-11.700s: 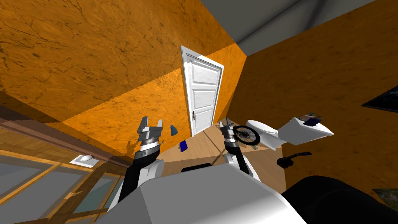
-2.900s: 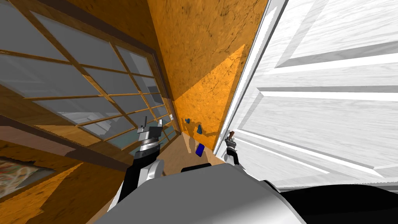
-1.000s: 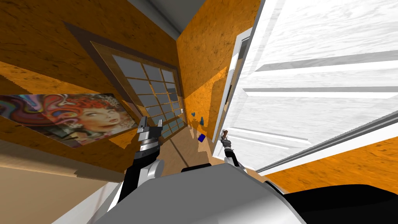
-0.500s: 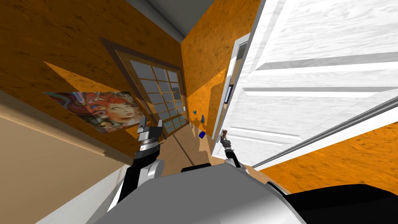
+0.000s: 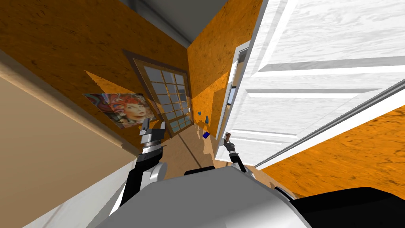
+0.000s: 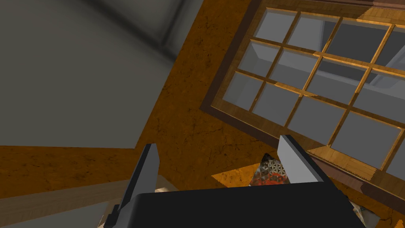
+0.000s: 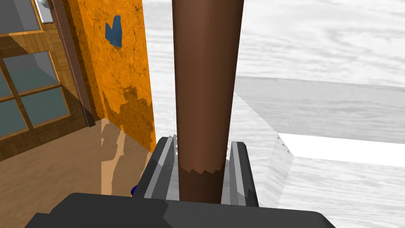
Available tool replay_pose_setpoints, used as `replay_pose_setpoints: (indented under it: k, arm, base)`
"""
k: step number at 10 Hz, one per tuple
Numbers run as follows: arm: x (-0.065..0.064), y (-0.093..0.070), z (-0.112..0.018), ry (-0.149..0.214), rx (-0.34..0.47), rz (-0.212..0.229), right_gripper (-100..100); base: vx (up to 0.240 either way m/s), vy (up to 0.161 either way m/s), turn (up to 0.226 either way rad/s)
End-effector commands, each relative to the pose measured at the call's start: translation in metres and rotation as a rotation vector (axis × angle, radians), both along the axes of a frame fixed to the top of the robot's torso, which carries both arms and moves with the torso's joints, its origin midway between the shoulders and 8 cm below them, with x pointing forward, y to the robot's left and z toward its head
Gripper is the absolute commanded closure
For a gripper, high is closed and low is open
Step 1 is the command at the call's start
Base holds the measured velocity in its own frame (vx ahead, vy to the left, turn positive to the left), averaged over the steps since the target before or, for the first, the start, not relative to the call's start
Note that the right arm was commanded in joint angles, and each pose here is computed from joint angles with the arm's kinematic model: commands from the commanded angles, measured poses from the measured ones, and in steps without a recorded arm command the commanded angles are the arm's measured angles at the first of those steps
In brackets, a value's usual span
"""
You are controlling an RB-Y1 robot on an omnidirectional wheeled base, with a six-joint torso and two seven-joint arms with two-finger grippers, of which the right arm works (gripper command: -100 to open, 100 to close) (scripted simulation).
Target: Pull the door open
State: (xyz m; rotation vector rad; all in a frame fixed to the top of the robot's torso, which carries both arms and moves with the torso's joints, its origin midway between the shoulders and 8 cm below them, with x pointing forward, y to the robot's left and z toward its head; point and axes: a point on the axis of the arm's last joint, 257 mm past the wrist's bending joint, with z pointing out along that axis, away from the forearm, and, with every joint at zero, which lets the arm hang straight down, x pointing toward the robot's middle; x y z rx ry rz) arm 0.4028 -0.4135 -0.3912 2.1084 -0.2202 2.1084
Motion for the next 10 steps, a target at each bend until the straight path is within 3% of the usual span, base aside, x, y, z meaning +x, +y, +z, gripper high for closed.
replay_pose_setpoints:
  k: [1,6,7,10]
  arm:
    - [-0.004,0.003,-0.001,0.0,0.002,0.022,100]
    - [-0.016,0.011,0.0,0.0,0.003,0.094,100]
    - [-0.013,0.009,0.001,-0.001,0.001,0.085,100]
    - [-0.024,0.013,-0.001,0.001,0.001,0.123,100]
  base:
    - [-0.206,-0.025,0.084]
    - [-0.21,-0.032,0.087]
    - [-0.093,-0.01,0.022]
    - [-0.152,-0.026,0.089]
